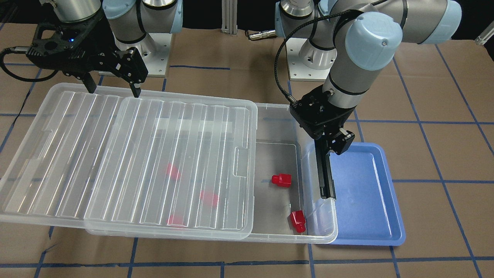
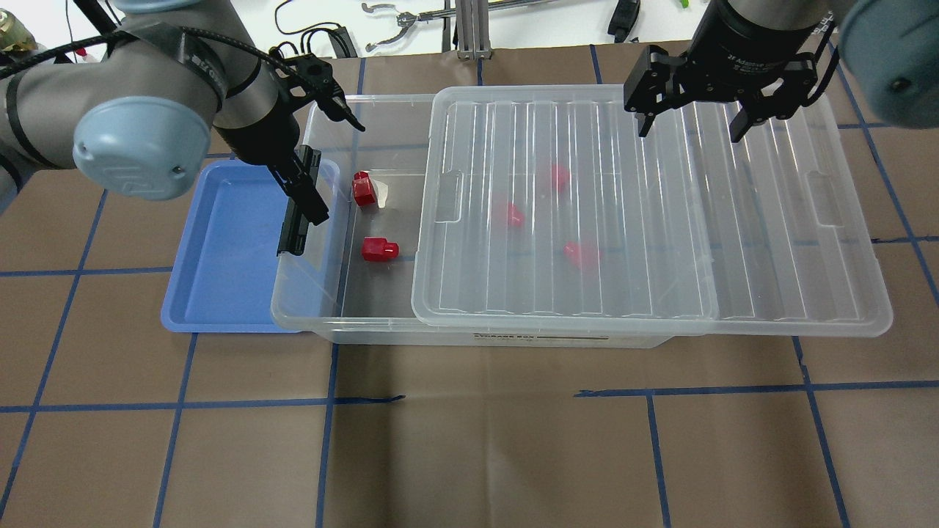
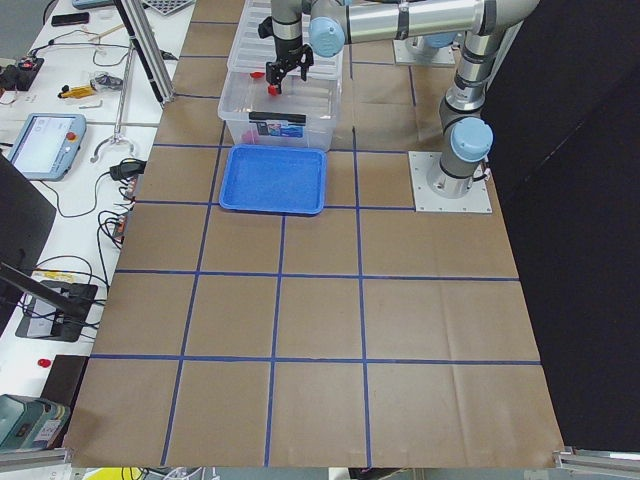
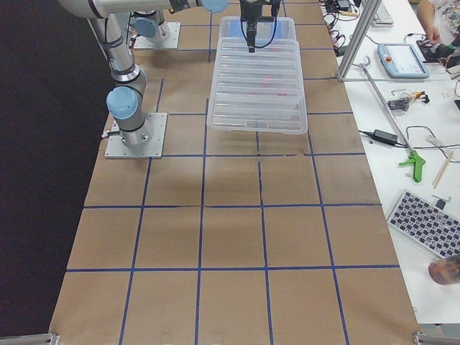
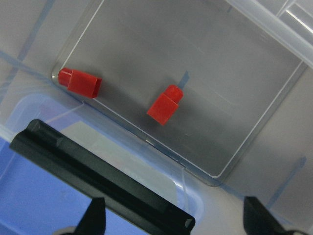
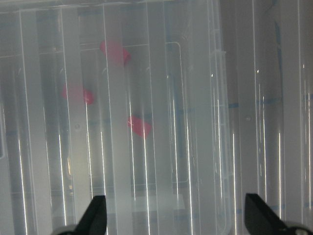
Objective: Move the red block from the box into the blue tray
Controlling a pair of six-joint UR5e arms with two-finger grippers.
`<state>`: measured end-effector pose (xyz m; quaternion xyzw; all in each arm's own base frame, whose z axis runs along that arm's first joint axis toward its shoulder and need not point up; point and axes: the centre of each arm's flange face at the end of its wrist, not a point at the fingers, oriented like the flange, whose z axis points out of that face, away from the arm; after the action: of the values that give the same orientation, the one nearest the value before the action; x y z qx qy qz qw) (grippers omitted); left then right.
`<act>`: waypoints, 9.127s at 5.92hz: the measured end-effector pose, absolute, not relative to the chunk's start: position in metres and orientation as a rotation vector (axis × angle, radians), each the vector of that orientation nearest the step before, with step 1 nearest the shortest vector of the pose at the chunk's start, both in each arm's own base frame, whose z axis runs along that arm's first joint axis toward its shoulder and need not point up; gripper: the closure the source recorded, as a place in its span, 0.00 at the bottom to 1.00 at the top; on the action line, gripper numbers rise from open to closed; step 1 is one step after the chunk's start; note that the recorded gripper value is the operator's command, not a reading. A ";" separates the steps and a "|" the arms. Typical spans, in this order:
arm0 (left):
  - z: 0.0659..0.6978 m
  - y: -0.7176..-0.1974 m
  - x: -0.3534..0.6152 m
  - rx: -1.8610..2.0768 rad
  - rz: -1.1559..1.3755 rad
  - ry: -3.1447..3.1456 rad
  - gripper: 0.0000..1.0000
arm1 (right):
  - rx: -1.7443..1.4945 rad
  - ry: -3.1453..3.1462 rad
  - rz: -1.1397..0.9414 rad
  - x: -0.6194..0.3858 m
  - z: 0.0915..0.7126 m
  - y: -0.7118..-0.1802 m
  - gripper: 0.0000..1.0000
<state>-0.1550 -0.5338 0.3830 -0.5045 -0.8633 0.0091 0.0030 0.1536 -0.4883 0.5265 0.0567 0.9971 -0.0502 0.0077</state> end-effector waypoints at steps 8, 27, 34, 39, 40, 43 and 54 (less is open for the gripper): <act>0.240 -0.523 -0.184 -2.064 0.150 -2.419 0.04 | 0.172 3.137 -0.136 0.154 0.521 -0.489 0.00; 0.383 -0.530 -0.170 -2.084 0.021 -2.395 0.91 | 0.163 3.156 -0.134 0.149 0.520 -0.486 0.00; 0.375 -0.518 -0.008 -2.168 -0.017 -2.350 0.94 | 0.166 3.157 -0.129 0.148 0.519 -0.486 0.00; 0.244 -0.557 0.015 -2.327 0.027 -2.257 0.93 | 0.174 3.159 -0.121 0.127 0.515 -0.494 0.00; 0.233 -0.563 0.019 -2.323 0.027 -2.259 0.92 | 0.184 3.155 -0.117 0.121 0.515 -0.496 0.00; 0.208 -0.569 0.022 -2.303 0.014 -2.243 0.74 | 0.188 3.155 -0.112 0.118 0.513 -0.497 0.00; 0.455 -0.574 -0.099 -1.893 0.006 -2.521 0.04 | 0.202 3.188 -0.073 -0.042 0.505 -0.509 0.00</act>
<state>-0.0989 -0.5739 0.4548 -0.6005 -0.7996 0.0018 -0.0057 -0.0417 -0.5094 0.5051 0.0633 0.9974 -0.0228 -0.0270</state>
